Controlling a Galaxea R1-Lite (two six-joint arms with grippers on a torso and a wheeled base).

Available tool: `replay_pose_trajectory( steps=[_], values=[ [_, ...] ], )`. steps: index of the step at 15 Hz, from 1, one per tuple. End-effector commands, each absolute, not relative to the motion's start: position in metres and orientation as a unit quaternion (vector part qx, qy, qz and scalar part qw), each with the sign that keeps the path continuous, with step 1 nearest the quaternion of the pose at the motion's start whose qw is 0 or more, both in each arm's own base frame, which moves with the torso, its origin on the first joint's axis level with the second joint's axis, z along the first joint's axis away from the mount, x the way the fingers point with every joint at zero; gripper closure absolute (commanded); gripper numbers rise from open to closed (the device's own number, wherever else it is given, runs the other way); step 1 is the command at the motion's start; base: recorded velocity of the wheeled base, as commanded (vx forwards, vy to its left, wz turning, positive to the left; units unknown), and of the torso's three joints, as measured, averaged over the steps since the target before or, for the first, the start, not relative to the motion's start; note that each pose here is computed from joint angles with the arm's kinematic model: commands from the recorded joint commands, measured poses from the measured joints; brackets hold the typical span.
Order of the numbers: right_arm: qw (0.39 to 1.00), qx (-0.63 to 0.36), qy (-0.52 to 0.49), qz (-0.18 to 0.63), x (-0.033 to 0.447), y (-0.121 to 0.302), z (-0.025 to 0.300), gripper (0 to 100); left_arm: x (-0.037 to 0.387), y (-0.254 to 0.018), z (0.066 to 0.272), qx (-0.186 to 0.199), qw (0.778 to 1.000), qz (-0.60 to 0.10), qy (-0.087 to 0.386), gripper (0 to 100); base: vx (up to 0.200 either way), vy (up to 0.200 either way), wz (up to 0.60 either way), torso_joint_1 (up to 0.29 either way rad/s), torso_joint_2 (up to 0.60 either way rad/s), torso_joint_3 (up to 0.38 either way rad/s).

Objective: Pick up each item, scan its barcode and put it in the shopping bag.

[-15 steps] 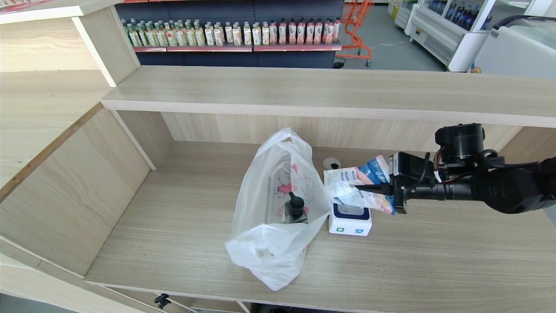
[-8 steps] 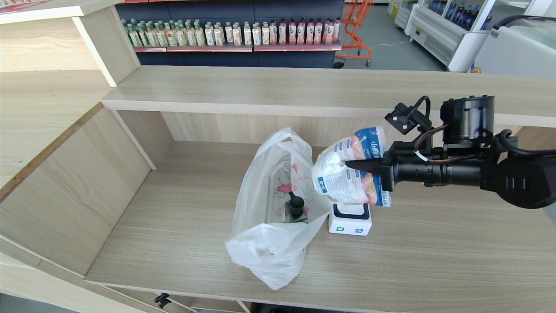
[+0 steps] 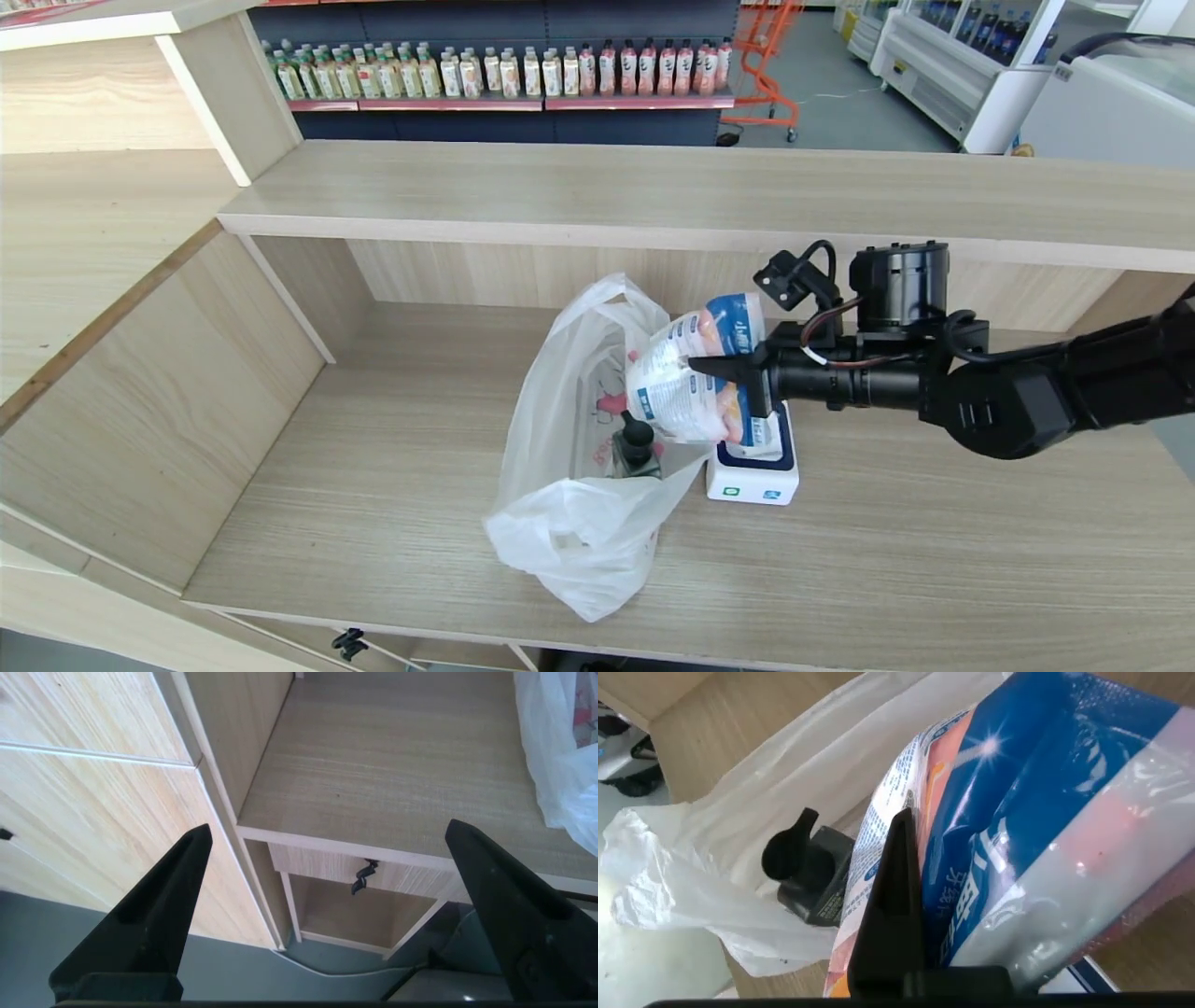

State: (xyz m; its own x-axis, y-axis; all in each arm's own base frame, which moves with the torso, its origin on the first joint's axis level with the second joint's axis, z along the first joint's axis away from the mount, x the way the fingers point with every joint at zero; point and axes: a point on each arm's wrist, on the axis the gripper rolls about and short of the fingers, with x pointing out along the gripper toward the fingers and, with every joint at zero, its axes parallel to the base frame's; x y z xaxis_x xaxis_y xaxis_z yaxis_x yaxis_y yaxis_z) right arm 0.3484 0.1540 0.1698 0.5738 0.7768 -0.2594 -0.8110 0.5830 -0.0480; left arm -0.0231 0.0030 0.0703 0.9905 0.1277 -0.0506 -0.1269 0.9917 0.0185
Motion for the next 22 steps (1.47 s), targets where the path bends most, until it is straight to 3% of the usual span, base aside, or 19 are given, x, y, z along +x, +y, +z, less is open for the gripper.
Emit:
replay_pose_trajectory(
  steps=[1,6,7,13,15,18,21,22],
  values=[
    [0.879,-0.081,0.126,0.452,0.361,0.16,0.144,100,-0.023,0.003,0.07,0.008,0.998,0.064,0.026,0,0.0,0.0,0.0,0.0,0.0,0.0],
    [0.879,-0.081,0.116,0.455,0.375,0.17,0.141,100,-0.023,0.003,0.07,0.008,0.998,0.064,0.026,0,0.0,0.0,0.0,0.0,0.0,0.0],
    [0.879,-0.079,0.108,0.457,0.376,0.174,0.146,0,-0.023,0.003,0.07,0.008,0.998,0.064,0.026,0,0.0,0.0,0.0,0.0,0.0,0.0],
    [0.885,-0.02,0.092,0.455,0.367,0.175,0.181,0,-0.023,0.003,0.07,0.008,0.998,0.064,0.026,0,0.0,0.0,0.0,0.0,0.0,0.0],
    [0.891,0.005,0.083,0.447,0.34,0.158,0.21,0,-0.023,0.003,0.07,0.008,0.998,0.064,0.026,0,0.0,0.0,0.0,0.0,0.0,0.0],
    [0.915,0.031,0.067,0.396,0.252,0.088,0.246,0,-0.023,0.003,0.07,0.008,0.998,0.064,0.026,0,0.0,0.0,0.0,0.0,0.0,0.0],
    [0.965,0.016,0.094,0.245,0.158,0.025,0.234,0,-0.023,0.003,0.07,0.008,0.998,0.064,0.026,0,0.0,0.0,0.0,0.0,0.0,0.0],
    [0.98,0.013,0.111,0.163,0.115,0.014,0.21,0,-0.023,0.003,0.07,0.009,0.998,0.064,0.026,0,0.0,0.0,0.0,0.0,0.0,0.0]
  ],
)
